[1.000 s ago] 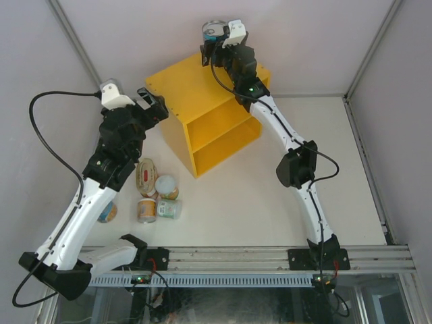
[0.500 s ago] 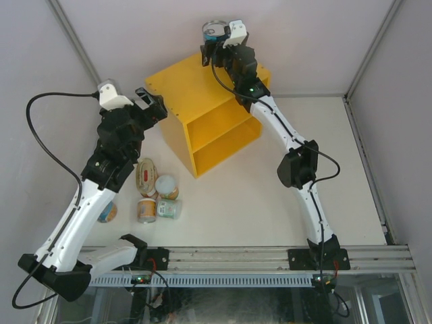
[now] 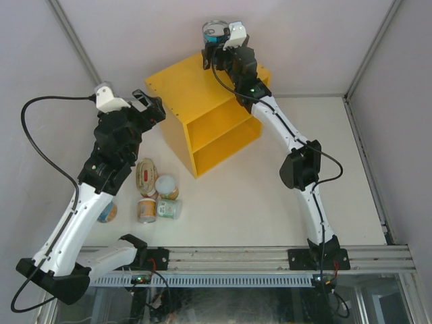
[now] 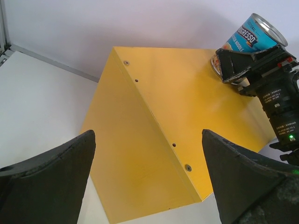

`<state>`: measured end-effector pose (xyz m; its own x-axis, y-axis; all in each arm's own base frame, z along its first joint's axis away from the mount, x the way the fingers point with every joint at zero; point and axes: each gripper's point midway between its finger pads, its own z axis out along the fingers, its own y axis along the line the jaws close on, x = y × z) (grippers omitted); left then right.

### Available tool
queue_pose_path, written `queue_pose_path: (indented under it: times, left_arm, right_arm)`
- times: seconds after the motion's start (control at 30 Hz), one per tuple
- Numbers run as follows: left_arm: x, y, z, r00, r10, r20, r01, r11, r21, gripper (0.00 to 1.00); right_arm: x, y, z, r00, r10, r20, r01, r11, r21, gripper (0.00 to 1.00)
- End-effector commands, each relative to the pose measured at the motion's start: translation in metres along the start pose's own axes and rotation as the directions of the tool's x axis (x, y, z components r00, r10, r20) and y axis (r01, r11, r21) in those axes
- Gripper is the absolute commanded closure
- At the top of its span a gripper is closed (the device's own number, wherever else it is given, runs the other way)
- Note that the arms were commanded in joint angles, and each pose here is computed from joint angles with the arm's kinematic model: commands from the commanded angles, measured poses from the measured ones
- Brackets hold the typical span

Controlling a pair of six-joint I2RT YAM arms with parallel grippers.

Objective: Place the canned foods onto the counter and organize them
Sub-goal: Move the canned food to the counter.

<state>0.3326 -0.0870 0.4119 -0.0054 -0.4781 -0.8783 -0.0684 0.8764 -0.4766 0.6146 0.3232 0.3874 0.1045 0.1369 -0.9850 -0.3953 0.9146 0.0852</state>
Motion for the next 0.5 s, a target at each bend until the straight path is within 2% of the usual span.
queue_pose_path:
  times: [0.0, 0.47]
  left_arm:
    - [-0.009, -0.001, -0.007, 0.999, -0.042, 0.021, 0.041, 0.999, 0.015, 0.01]
    - [-0.006, 0.004, -0.011, 0.997, -0.074, 0.016, 0.074, 0.997, 0.004, 0.01]
  right_arm:
    - [-0.052, -0.004, -0.018, 0.998, 0.001, 0.061, -0.002, 1.0, 0.025, 0.0]
    - [-0.06, 0.001, -0.035, 0.999, -0.009, 0.051, 0.009, 1.0, 0.016, 0.0]
